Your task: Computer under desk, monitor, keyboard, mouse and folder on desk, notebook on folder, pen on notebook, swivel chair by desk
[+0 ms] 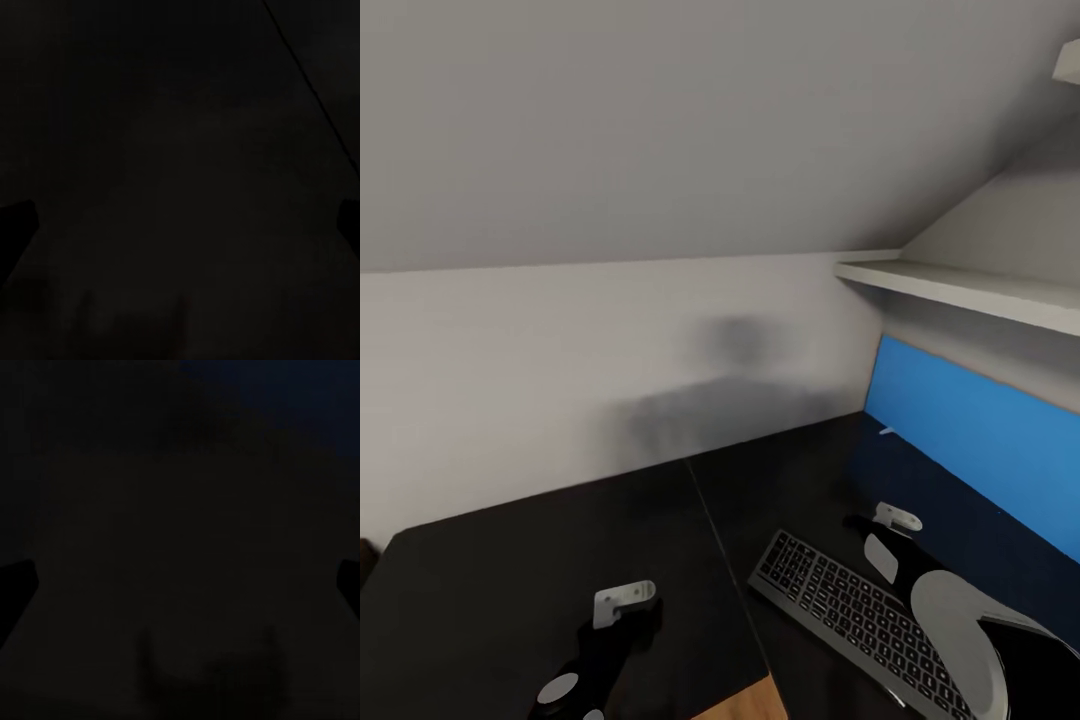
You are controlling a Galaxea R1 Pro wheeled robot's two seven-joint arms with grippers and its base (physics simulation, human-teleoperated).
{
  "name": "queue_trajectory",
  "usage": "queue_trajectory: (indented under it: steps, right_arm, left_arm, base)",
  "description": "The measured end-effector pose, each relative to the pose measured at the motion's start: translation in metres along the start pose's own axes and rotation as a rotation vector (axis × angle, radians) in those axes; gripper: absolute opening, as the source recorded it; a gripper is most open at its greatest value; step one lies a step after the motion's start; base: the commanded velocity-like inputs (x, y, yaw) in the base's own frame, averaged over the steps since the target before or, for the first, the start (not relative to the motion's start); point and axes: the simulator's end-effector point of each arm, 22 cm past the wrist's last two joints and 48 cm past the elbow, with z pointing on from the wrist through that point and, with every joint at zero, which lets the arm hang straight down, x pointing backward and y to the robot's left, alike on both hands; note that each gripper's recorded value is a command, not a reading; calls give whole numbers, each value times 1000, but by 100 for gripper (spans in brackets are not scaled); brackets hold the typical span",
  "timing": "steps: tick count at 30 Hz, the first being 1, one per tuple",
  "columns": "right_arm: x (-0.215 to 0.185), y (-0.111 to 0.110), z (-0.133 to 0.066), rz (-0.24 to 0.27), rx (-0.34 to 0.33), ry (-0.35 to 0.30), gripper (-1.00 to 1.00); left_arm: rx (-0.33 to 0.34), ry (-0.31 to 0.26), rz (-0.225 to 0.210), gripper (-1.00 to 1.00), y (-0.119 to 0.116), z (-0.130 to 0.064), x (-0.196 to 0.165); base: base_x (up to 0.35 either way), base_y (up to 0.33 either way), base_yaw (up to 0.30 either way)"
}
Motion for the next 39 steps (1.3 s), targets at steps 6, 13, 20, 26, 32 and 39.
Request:
queue_trajectory:
  steps: [6, 13, 20, 26, 32, 39]
  right_arm:
    - [6, 0, 6, -1, -1, 2, 100]
    - [13, 0, 12, -2, -2, 3, 100]
    - [20, 0, 19, -2, -2, 3, 100]
    - [26, 0, 25, -3, -3, 3, 100]
    - [33, -1, 31, -5, -3, 5, 100]
    - [43, -1, 38, -7, -3, 13, 100]
  left_arm:
    - [-76, 1, -1, 100, 17, 5, 6]
    - [-108, 1, 1, 100, 25, 10, 13]
    - [-113, 1, 2, 100, 27, 17, 20]
    - [-113, 1, 2, 100, 29, 22, 26]
    - [-113, 1, 2, 100, 30, 28, 33]
    - [-113, 2, 1, 100, 32, 35, 41]
  base:
    - [0, 0, 0]
    - [0, 0, 0]
    - [0, 0, 0]
    - [0, 0, 0]
    - [0, 0, 0]
    - [0, 0, 0]
